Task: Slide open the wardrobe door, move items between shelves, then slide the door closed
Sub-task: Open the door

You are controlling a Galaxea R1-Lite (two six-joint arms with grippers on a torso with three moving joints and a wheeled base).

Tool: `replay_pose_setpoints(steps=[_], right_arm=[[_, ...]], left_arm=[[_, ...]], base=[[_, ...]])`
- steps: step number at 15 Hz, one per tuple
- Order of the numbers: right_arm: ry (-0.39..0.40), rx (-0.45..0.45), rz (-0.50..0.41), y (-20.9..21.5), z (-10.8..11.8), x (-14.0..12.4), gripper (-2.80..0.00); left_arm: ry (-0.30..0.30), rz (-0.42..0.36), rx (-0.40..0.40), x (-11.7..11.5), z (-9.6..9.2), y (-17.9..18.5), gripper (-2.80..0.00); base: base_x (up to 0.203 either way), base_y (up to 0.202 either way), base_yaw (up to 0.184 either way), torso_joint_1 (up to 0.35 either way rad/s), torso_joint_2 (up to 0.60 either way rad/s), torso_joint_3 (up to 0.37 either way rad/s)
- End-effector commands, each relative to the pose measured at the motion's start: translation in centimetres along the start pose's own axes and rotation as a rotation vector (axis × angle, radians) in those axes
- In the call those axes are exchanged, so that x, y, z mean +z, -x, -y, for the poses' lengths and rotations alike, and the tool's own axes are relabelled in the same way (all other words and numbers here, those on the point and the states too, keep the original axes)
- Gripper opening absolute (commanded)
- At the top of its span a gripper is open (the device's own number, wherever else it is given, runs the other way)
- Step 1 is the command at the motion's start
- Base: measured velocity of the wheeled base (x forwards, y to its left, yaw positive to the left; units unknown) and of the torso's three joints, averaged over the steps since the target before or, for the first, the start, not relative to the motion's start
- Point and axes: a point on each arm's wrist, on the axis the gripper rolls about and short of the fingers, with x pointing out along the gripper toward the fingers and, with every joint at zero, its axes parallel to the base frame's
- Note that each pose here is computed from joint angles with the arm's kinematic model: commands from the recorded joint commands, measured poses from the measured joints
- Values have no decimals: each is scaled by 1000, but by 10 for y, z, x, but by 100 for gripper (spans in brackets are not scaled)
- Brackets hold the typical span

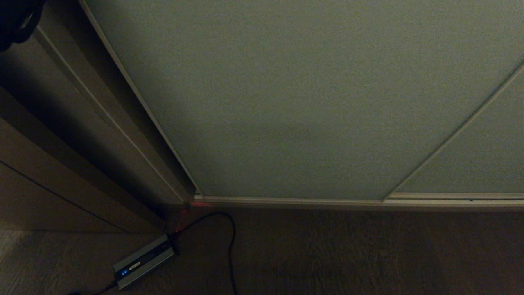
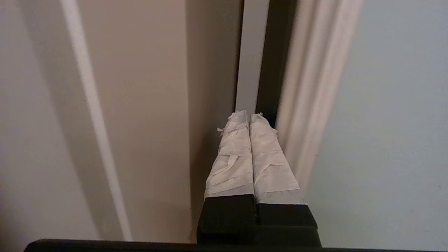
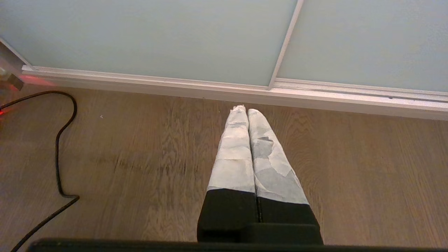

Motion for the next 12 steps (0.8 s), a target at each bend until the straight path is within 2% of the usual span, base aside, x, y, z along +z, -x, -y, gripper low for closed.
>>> replay_pose_setpoints(steps=[1, 8, 12], right_arm=[[0, 0, -4, 0, 0, -1, -280], [0, 0, -4, 0, 0, -1, -280], [0, 0, -4, 0, 0, -1, -280]], left_arm=[[16, 30, -12, 18, 1, 9, -280], [11, -96, -107, 8, 14, 14, -280], [29, -123, -155, 5, 25, 18, -280]], base=[[0, 0, 0, 0, 0, 0], [0, 0, 0, 0, 0, 0], [0, 0, 0, 0, 0, 0]])
